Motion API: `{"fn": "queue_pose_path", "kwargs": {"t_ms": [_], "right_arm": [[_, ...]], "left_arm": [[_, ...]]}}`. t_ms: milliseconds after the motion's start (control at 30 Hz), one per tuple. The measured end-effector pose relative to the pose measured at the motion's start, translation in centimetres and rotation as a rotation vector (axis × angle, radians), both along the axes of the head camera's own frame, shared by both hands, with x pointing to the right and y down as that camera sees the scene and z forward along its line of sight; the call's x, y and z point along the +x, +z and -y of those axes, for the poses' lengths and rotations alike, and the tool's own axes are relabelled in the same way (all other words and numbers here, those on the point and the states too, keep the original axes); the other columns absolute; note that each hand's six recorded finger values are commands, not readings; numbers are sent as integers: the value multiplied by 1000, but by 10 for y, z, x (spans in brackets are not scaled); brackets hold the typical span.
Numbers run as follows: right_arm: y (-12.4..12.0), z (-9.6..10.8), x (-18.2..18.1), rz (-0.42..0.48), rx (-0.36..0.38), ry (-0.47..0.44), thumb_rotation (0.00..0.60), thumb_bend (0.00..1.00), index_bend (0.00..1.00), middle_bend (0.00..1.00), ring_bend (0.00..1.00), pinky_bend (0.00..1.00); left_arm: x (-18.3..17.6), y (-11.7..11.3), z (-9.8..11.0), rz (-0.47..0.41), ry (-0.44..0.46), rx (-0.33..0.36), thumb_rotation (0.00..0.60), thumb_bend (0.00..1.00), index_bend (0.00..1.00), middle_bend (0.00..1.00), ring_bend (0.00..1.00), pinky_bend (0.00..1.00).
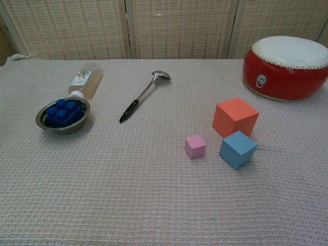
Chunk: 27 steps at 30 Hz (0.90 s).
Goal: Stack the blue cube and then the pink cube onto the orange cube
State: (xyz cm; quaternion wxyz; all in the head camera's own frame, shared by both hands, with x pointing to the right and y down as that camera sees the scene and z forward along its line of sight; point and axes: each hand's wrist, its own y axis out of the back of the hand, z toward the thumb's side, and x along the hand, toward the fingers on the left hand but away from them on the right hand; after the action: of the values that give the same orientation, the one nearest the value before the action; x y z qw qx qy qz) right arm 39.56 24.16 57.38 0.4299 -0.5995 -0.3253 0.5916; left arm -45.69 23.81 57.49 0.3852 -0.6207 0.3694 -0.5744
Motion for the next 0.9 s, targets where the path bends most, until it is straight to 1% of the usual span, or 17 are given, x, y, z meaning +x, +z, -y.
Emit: {"fn": "queue_pose_path", "kwargs": {"t_ms": [100, 200, 300, 467, 600, 633, 733, 833, 900], "right_arm": [[2, 2, -6, 30, -4, -18, 600, 145, 0, 0, 0, 0], [6, 9, -19, 73, -13, -65, 600, 145, 0, 0, 0, 0], [15, 21, -39, 102, -40, -136, 600, 145, 0, 0, 0, 0], [40, 46, -89, 141, -108, -296, 600, 145, 0, 0, 0, 0], [59, 54, -127, 143, -178, -417, 600, 145, 0, 0, 0, 0], [64, 54, -137, 138, -200, -451, 600, 145, 0, 0, 0, 0], [72, 51, -155, 128, -266, -511, 600, 145, 0, 0, 0, 0], [74, 51, -165, 112, -306, -539, 600, 145, 0, 0, 0, 0], [74, 54, -167, 95, -303, -546, 600, 145, 0, 0, 0, 0]], "left_arm": [[-1, 1, 0, 1, -5, -6, 600, 479, 0, 0, 0, 140], [-3, 1, 1, -1, -12, -7, 600, 479, 0, 0, 0, 140], [-3, 1, 2, -7, -15, -8, 600, 479, 0, 0, 0, 140], [-4, 0, 4, -13, -20, -7, 600, 479, 0, 0, 0, 140], [-5, 2, 3, -18, -21, -22, 600, 479, 0, 0, 0, 144], [-5, 2, 3, -21, -22, -29, 600, 479, 0, 0, 0, 147], [-6, 1, 2, -20, -23, -35, 600, 479, 0, 0, 0, 156], [-6, -1, 1, -19, -23, -27, 600, 479, 0, 0, 0, 157], [-7, -2, 0, -17, -25, -23, 600, 479, 0, 0, 0, 157]]}}
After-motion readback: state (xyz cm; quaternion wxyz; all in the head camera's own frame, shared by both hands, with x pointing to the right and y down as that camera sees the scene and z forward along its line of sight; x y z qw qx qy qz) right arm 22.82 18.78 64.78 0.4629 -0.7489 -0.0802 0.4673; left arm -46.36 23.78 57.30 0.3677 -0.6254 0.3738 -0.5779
